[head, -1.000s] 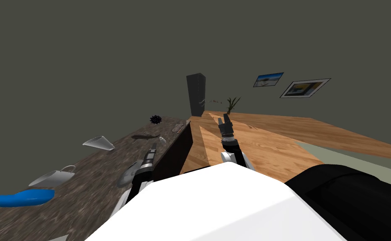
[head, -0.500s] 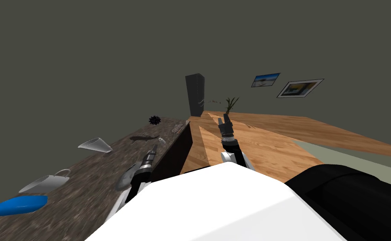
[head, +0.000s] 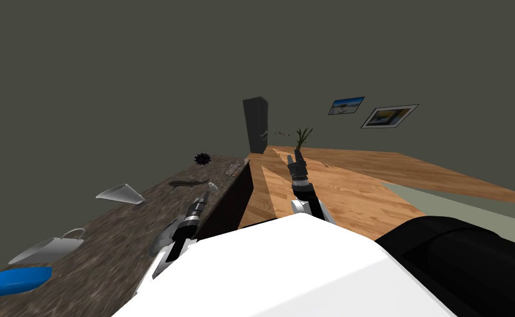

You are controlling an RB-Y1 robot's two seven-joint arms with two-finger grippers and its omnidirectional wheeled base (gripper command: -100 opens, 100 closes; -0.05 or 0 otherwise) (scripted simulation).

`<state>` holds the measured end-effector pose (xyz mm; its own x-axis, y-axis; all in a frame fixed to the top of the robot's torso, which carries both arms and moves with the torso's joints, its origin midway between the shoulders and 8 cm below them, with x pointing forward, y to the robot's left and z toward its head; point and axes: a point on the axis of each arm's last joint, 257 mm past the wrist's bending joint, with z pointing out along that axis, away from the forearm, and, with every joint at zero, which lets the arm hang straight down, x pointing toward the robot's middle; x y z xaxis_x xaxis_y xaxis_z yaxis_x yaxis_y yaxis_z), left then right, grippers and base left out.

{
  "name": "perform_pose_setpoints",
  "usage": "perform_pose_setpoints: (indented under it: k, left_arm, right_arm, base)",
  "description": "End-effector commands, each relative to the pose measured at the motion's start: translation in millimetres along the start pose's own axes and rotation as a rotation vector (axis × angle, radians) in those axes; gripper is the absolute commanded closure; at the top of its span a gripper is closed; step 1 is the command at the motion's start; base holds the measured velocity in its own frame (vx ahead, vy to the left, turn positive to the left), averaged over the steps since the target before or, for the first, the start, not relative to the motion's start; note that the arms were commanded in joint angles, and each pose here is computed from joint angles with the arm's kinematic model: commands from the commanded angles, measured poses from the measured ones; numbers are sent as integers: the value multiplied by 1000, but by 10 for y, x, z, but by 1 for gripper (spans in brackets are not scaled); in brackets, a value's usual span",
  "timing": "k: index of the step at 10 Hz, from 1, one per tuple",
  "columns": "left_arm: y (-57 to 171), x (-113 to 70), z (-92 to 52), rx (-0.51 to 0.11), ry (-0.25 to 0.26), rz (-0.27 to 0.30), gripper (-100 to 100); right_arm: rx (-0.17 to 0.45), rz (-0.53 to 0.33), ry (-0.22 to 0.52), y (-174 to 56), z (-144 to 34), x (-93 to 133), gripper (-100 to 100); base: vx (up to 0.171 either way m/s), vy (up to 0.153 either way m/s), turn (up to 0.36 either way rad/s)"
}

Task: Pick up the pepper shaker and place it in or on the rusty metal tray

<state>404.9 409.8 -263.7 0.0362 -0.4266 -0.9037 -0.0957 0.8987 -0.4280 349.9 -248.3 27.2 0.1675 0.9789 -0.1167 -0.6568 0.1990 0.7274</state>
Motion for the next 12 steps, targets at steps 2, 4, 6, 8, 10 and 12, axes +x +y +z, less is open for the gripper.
perform_pose_setpoints:
  k: [2,4,6,8,10,12]
  left_arm:
    - [69,84,74,20,39,101,-100]
    - [98,167,130,38,69,173,-100]
    - [111,256,183,58,96,237,-100]
    - [112,333,233,79,119,293,-100]
    - [94,398,298,107,140,354,-100]
    - [93,385,278,101,136,342,0]
  right_arm:
    - [0,0,0,0,0,0,0]
    - [0,0,0,0,0,0,0]
    - [0,0,0,0,0,0,0]
    - [0,0,0,0,0,0,0]
    - [0,0,0,0,0,0,0]
    - [0,0,0,0,0,0,0]
  base:
    - [12,29,-37]
    - [19,32,-44]
    - [20,31,-43]
    - [24,24,-42]
    - [58,21,-66]
    - [16,7,-5]
